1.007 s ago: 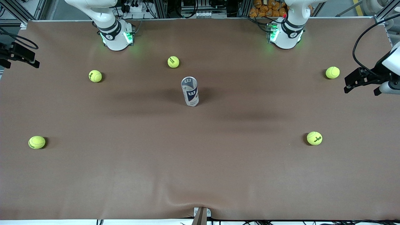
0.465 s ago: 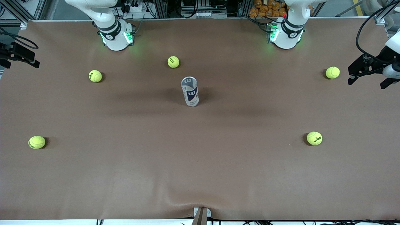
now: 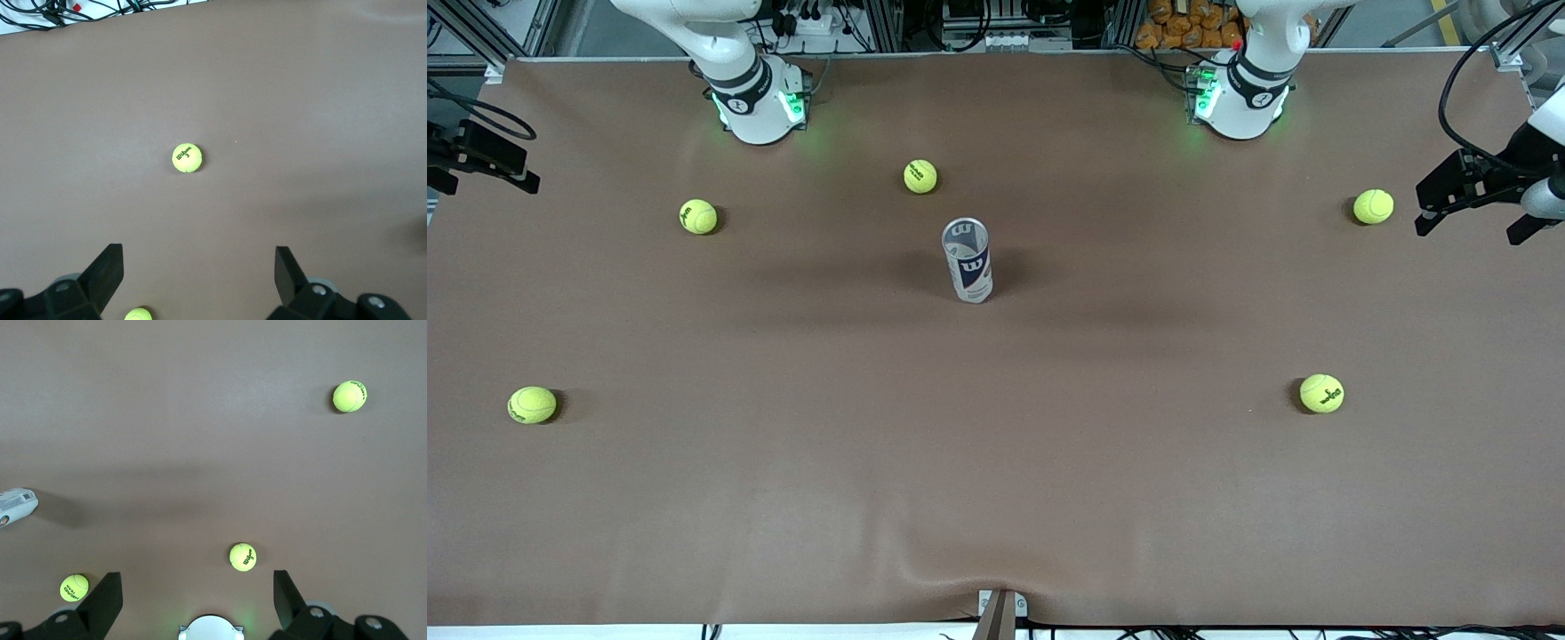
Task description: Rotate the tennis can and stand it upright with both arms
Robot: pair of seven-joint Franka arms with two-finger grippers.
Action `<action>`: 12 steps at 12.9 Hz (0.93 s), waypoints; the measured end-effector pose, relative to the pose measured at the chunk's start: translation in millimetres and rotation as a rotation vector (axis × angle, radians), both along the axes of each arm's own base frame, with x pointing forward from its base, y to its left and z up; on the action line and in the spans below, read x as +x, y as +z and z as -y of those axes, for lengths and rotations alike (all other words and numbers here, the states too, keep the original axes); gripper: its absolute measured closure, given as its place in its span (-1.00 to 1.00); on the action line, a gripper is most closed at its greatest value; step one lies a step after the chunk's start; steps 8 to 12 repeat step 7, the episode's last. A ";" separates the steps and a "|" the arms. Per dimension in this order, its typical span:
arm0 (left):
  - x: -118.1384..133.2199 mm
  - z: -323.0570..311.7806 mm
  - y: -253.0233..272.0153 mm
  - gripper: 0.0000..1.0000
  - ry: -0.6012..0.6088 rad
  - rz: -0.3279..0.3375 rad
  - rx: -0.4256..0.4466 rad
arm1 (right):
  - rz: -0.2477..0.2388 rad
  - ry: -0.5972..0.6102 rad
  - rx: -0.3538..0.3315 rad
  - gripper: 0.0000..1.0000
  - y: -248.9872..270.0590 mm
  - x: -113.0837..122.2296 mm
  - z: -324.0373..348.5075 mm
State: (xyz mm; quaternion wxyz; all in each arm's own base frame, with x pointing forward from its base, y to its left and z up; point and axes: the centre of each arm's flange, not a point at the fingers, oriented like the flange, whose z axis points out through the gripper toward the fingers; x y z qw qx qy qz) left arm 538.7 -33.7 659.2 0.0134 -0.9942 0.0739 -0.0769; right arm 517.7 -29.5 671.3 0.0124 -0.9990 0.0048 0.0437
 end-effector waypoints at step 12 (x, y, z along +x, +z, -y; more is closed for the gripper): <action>-12.2 -0.2 -1.2 -1.00 0.083 -0.099 -0.003 | 0.000 0.000 0.000 -1.00 0.0 0.0 0.0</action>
